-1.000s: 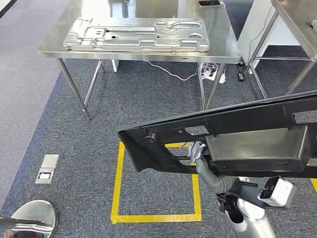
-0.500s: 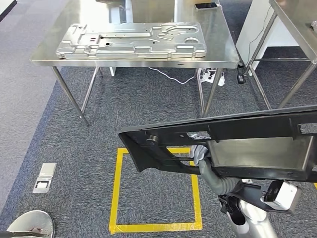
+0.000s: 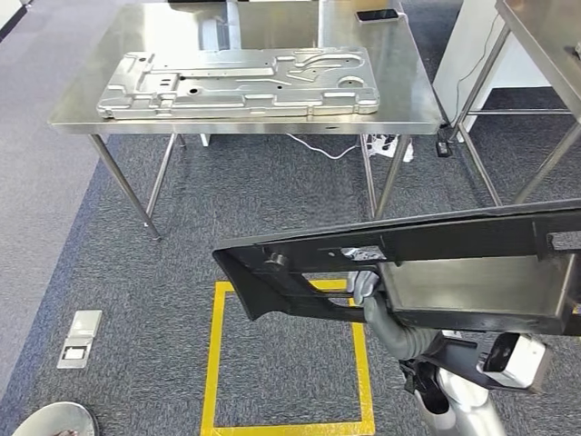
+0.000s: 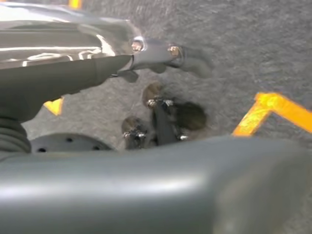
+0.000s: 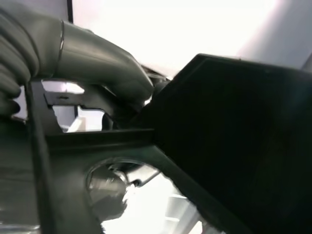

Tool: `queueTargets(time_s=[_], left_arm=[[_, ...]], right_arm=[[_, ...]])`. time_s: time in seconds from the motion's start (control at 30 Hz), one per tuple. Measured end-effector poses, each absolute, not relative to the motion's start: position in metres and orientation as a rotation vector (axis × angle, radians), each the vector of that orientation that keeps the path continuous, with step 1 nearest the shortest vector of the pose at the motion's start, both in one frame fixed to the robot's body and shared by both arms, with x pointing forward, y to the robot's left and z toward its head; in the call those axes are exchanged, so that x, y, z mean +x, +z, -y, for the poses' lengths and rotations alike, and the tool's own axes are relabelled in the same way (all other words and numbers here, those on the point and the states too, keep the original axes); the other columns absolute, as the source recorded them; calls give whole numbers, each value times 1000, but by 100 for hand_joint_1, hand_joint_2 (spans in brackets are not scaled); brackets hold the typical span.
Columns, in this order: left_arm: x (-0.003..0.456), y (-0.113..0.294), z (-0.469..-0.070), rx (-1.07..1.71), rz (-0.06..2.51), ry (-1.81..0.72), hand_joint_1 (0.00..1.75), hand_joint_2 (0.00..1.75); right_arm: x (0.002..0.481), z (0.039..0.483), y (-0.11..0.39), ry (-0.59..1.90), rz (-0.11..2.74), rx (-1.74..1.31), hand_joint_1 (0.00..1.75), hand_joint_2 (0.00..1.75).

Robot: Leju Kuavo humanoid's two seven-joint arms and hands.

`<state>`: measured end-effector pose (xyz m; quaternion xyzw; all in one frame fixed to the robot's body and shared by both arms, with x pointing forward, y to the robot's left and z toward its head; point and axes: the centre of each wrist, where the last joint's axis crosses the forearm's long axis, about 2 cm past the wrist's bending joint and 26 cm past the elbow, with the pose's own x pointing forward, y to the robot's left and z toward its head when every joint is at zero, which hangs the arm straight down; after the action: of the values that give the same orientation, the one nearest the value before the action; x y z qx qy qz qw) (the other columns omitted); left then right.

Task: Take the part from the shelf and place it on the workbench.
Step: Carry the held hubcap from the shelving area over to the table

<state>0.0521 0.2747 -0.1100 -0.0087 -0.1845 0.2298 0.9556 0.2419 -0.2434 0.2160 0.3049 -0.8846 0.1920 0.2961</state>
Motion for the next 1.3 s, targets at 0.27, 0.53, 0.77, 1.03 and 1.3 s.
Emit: queueTargets(time_s=[0.27, 0.53, 0.77, 1.03, 1.3], left_arm=[[51, -110, -275, -17, 375, 467, 0, 175], [55, -110, -275, -19, 382, 466, 0, 175], [52, -110, -275, -18, 377, 466, 0, 175], [52, -110, -276, -14, 377, 465, 0, 175], [52, -110, -275, -16, 374, 464, 0, 175]], right_arm=[[241, 244, 216, 511, 2354, 812, 175, 175], [241, 244, 215, 508, 2352, 810, 175, 175], [241, 244, 216, 511, 2355, 813, 175, 175], [242, 244, 217, 515, 2359, 817, 175, 175], [243, 244, 215, 516, 2348, 818, 175, 175]])
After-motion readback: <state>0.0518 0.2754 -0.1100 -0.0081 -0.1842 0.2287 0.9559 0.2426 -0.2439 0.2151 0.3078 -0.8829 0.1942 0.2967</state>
